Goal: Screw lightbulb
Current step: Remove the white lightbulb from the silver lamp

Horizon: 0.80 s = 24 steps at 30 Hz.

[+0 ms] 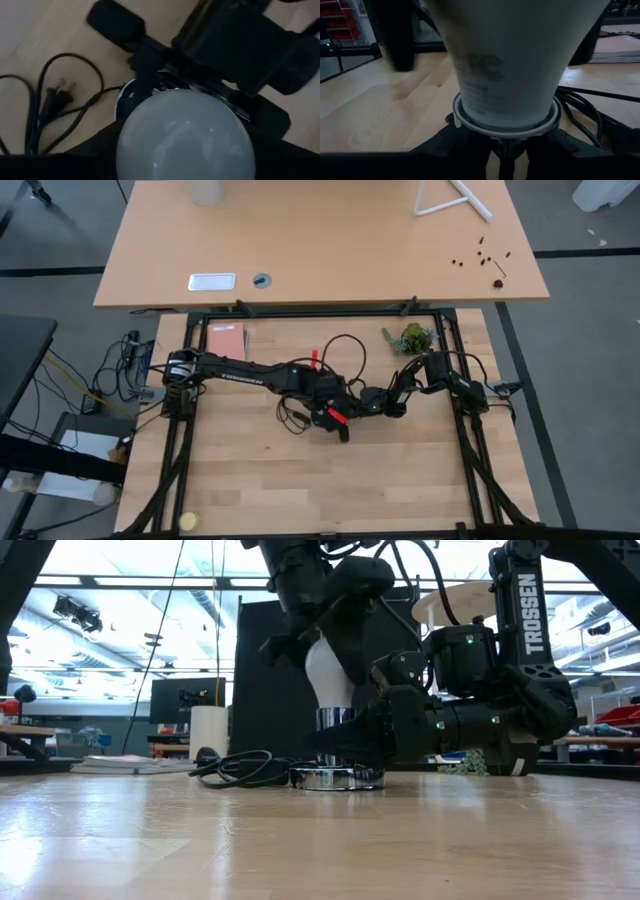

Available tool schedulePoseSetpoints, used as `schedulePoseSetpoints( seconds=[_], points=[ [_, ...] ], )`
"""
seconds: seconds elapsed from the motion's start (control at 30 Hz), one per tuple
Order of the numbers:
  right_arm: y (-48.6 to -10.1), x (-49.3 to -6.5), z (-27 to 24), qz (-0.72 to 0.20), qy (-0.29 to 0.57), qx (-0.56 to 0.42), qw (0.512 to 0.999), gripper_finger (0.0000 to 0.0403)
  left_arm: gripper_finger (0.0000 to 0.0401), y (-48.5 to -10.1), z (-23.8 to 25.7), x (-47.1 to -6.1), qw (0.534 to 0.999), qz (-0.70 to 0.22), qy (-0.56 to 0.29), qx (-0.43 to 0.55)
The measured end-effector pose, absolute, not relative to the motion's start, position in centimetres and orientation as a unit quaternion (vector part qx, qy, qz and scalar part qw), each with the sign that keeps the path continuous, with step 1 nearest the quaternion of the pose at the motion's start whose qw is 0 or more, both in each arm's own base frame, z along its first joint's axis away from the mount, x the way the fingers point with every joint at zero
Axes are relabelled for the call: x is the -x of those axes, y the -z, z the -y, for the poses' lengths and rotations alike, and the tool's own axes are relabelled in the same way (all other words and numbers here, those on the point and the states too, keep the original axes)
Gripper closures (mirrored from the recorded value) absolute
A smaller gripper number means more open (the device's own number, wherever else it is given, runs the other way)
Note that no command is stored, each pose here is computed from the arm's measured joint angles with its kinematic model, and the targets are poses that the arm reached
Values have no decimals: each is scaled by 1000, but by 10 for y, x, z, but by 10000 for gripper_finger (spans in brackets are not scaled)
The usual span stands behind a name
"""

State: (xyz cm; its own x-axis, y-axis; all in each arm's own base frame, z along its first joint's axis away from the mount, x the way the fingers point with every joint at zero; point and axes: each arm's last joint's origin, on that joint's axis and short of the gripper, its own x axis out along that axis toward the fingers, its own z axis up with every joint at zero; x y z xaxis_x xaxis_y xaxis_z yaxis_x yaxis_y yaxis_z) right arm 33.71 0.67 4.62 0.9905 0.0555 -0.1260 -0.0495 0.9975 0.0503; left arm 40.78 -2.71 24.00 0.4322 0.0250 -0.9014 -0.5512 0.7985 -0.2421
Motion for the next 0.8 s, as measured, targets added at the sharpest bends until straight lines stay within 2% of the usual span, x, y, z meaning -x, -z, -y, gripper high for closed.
schedulePoseSetpoints(
  seconds=[0.13,0.33,0.47,0.6,0.8],
  points=[
    [-46,-337,-7,-64,-27,-20,997,224,106,-240,28,-409,823,-513,-127,205],
    [-46,-337,-7,-64,-26,-25,997,224,48,-240,29,-408,839,-528,-71,110],
    [-46,-337,-7,-65,-26,-26,997,224,19,-239,29,-406,842,-540,-11,8],
    [-46,-337,-7,-64,-26,-28,997,224,13,-239,28,-407,836,-536,48,-106],
    [-46,-337,-7,-65,-27,-28,997,224,12,-239,26,-407,802,-528,100,-260]
  ],
)
